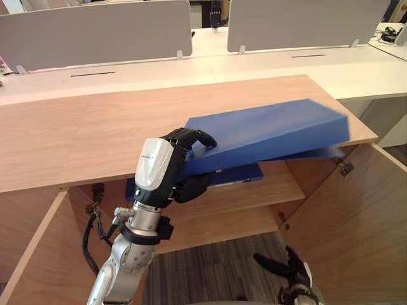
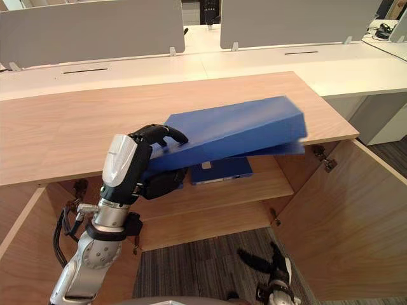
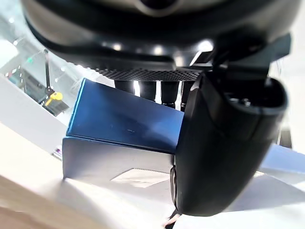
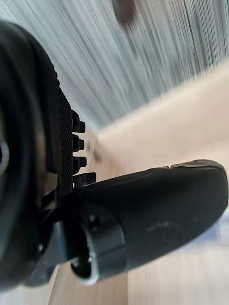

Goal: Walk over to the cabinet, pick up the folder, carry it to the office cabinet, place the folder inside the office cabinet, then close the office cabinet door

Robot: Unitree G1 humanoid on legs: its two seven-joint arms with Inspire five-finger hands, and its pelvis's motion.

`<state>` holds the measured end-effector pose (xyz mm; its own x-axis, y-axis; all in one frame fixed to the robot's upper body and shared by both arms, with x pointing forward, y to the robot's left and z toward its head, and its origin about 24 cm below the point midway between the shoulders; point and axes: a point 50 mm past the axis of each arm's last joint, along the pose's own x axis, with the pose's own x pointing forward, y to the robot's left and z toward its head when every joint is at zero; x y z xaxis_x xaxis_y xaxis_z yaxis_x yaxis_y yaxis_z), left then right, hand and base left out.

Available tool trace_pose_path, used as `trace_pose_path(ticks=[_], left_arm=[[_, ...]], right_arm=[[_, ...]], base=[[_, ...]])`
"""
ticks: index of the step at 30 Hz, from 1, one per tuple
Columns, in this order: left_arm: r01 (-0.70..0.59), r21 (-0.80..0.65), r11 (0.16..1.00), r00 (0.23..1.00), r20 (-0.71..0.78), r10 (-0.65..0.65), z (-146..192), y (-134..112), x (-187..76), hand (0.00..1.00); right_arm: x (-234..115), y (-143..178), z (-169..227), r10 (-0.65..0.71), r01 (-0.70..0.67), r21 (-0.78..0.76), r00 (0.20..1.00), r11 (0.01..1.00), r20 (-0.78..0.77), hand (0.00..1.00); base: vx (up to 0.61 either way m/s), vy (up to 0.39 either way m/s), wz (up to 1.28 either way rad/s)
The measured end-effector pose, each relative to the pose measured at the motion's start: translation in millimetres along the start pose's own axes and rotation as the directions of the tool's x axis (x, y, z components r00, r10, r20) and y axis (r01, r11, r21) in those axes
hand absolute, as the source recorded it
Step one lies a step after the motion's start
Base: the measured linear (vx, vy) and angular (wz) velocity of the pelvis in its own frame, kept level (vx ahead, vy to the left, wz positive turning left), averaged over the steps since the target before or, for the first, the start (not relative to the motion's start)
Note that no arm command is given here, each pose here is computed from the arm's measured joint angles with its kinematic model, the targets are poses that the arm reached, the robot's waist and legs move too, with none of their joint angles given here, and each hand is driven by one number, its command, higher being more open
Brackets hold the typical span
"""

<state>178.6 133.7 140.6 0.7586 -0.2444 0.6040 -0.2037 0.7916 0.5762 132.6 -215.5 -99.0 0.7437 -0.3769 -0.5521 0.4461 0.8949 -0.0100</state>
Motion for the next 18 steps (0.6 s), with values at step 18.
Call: trace_pose_path(ticks=[18], left_arm=[[-0.259, -0.785, 0.563, 0.964, -0.242, 0.106, -16, 26, -27, 0.0]], right_arm=[[-74, 37, 209, 0.165, -0.538, 0.134, 0.47, 0.832, 0.867, 1.0]], base=[[-0.02, -0.028, -0.05]])
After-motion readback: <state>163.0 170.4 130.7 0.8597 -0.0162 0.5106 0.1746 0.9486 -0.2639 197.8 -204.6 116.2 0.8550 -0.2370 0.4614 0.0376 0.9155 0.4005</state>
